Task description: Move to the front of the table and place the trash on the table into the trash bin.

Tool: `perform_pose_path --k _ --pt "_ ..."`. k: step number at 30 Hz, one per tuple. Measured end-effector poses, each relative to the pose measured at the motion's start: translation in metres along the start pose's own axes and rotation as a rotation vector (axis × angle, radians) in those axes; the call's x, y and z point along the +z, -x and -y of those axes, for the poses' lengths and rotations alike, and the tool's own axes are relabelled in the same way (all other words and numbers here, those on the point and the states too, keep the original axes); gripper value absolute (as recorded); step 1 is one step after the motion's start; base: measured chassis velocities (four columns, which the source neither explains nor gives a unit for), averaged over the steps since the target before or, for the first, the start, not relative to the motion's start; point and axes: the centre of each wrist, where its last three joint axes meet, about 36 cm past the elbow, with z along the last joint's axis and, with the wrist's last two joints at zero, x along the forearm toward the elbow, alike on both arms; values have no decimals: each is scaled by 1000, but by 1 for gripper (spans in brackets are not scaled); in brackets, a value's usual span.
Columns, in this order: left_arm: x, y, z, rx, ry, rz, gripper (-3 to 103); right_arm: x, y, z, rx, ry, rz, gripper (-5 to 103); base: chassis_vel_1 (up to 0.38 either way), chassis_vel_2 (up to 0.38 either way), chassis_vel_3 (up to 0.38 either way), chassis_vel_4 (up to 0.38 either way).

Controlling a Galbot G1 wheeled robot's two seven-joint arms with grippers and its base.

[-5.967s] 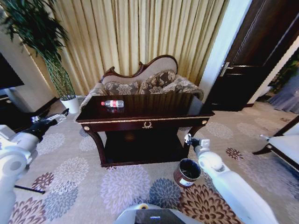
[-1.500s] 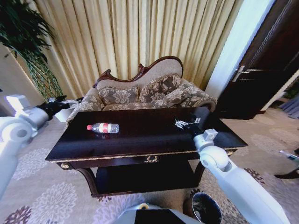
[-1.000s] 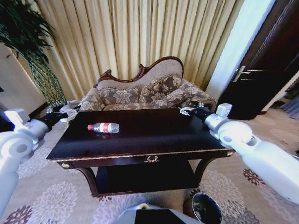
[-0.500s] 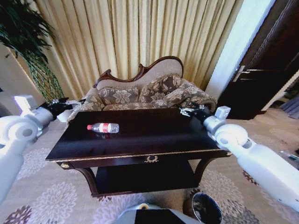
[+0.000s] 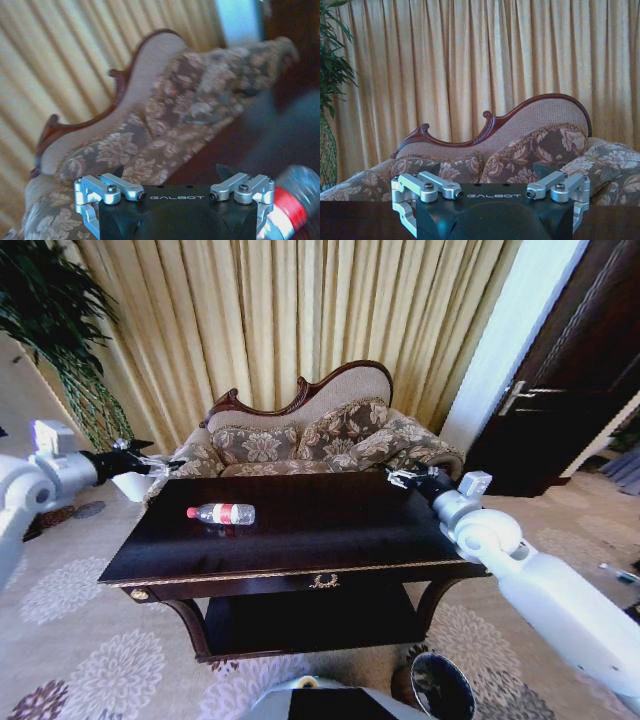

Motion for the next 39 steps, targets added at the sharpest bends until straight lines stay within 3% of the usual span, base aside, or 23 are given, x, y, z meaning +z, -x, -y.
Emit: perform_pose_path --k 2,5,6,8,9,11,16,22,23,24,25,26,27,28,29,30,31,39 --pt "-1 -1 -2 28 29 -2 100 2 0 0 2 2 -1 100 0 0 0 0" --pt "5 -2 -9 126 130 36 100 5 0 1 11 5 3 100 0 0 0 0" --pt "5 -2 -9 126 130 36 100 5 0 1 11 5 3 100 0 0 0 0" --pt "16 -3 -23 269 188 107 100 5 0 1 13 8 5 100 0 0 0 0" --pt "16 -3 -23 269 188 107 100 5 0 1 13 8 5 100 0 0 0 0" --pt "28 -8 -40 404 226 113 100 6 0 -1 12 9 5 100 0 0 0 0" --pt "29 -11 -43 423 213 70 100 8 1 -2 13 6 3 100 0 0 0 0" --pt "28 -8 -38 303 158 33 100 15 3 -2 17 9 1 100 0 0 0 0" --pt "28 -4 -33 246 138 44 100 16 3 -3 18 10 0 100 0 0 0 0" --pt "25 5 -19 123 68 71 100 18 2 -3 20 11 -2 100 0 0 0 0" --pt "25 5 -19 123 68 71 100 18 2 -3 20 11 -2 100 0 0 0 0" --pt "20 15 -3 36 -24 94 100 19 2 -2 24 11 -1 100 0 0 0 0" --pt "20 15 -3 36 -24 94 100 19 2 -2 24 11 -1 100 0 0 0 0" --pt "16 22 10 -24 -94 100 100 19 2 -2 27 9 0 100 0 0 0 0" --pt "16 22 10 -24 -94 100 100 19 2 -2 27 9 0 100 0 0 0 0" --pt "5 28 29 -108 -205 80 100 19 2 -2 31 7 1 100 0 0 0 0" --pt "-6 26 39 -119 -308 34 100 20 2 -2 35 2 0 100 0 0 0 0" --pt "-2 19 23 -22 -304 -30 100 29 2 -4 39 0 -7 100 0 0 0 0"
